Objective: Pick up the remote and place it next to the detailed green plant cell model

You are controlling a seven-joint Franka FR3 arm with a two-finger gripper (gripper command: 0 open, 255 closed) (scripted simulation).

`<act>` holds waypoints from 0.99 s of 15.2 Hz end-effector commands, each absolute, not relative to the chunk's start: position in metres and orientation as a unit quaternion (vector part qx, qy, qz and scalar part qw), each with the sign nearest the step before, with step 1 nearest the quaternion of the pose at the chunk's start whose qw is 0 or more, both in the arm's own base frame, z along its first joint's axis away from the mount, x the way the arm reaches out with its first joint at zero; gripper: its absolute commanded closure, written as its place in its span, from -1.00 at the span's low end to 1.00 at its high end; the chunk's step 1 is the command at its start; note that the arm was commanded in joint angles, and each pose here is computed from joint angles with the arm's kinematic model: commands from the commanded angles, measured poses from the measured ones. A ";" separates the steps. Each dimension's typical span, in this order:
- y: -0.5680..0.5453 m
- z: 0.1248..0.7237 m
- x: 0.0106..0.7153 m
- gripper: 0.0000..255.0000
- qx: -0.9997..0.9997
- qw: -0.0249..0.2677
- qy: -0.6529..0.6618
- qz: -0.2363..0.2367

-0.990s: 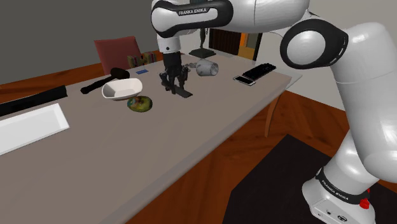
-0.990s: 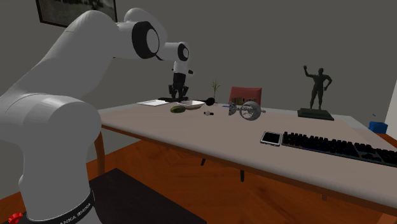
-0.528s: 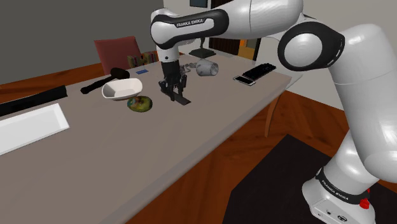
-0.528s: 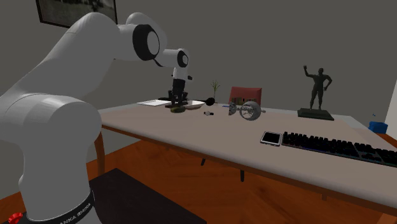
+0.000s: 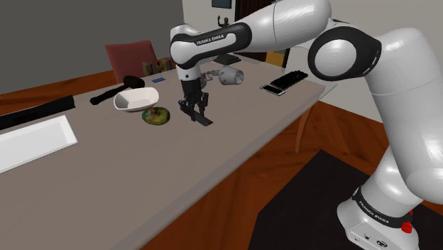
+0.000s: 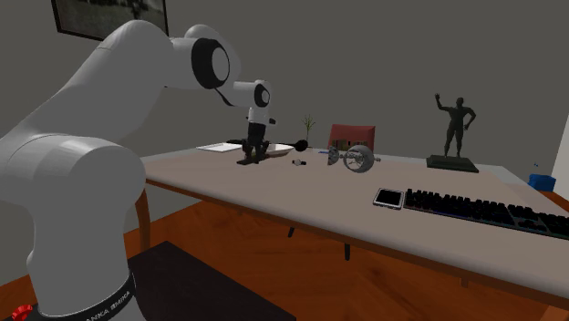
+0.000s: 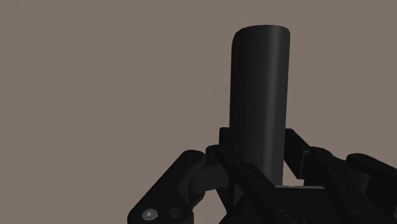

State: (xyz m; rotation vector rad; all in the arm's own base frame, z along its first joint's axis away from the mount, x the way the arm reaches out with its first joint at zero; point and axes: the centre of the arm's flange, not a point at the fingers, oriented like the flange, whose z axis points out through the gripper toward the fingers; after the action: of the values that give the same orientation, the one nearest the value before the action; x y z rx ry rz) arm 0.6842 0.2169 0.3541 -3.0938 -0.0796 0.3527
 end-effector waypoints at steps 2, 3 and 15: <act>0.216 0.339 0.685 1.00 -0.993 0.013 -0.026 0.113; 0.216 0.333 0.685 1.00 -0.993 0.013 -0.026 0.113; 0.216 0.321 0.685 -1.00 -0.993 0.013 -0.026 0.113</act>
State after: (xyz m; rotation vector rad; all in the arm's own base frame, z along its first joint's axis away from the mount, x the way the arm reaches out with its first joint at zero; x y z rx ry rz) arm 0.6847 0.2163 0.3211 -3.0937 -0.0798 0.3519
